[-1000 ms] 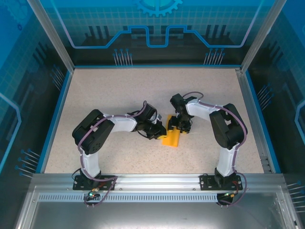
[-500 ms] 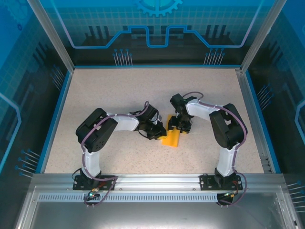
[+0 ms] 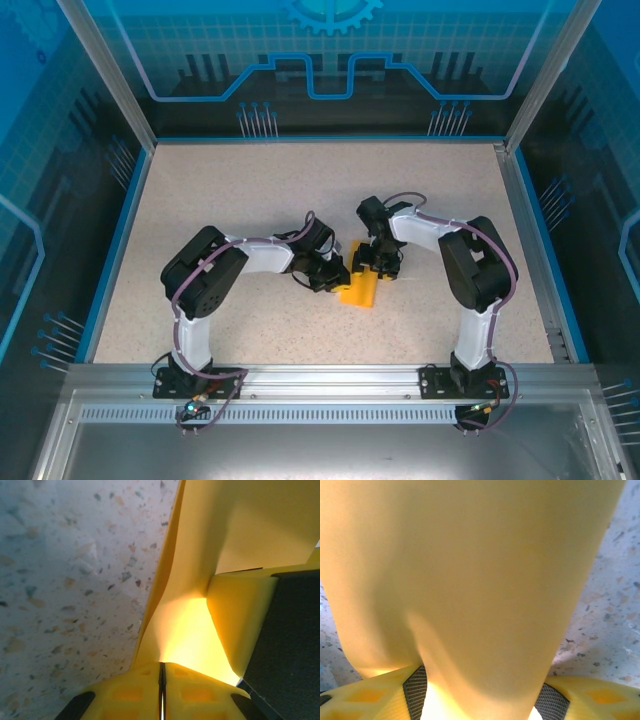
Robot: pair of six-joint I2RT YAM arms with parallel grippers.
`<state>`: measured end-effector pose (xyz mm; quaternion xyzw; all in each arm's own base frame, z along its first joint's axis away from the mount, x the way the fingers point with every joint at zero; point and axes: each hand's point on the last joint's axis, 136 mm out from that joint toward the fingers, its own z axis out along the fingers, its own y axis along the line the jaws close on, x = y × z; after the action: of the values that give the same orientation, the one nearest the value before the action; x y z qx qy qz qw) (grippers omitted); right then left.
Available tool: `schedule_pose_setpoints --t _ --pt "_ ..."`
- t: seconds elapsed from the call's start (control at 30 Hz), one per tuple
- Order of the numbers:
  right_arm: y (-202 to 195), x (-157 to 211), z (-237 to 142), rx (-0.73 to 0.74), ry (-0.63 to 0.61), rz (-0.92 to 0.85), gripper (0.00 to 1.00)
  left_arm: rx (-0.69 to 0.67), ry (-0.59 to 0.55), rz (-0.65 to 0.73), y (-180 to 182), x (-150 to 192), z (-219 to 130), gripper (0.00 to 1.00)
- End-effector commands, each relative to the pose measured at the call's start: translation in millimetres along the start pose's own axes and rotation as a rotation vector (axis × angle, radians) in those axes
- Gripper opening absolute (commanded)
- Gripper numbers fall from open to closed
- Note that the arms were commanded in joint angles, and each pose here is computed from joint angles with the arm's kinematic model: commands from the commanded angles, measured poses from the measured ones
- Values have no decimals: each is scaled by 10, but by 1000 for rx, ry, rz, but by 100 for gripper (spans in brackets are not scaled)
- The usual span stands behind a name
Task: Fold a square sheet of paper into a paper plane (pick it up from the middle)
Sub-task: Hold the square sheet of paper at the center of the table.
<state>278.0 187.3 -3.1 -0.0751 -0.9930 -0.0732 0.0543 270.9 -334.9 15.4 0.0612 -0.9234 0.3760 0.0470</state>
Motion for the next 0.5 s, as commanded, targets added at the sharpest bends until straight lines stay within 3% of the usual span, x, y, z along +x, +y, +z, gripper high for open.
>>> schedule_pose_setpoints --t 0.0,0.2,0.47 --pt "-226 339 916 80 158 -15 65 34 -19 41 -164 -5 -69 11" --pt "-232 345 923 82 160 -12 65 47 -28 40 -159 -9 -63 11" --pt "-228 347 922 77 159 -8 65 -82 -31 18 99 1 -12 10"
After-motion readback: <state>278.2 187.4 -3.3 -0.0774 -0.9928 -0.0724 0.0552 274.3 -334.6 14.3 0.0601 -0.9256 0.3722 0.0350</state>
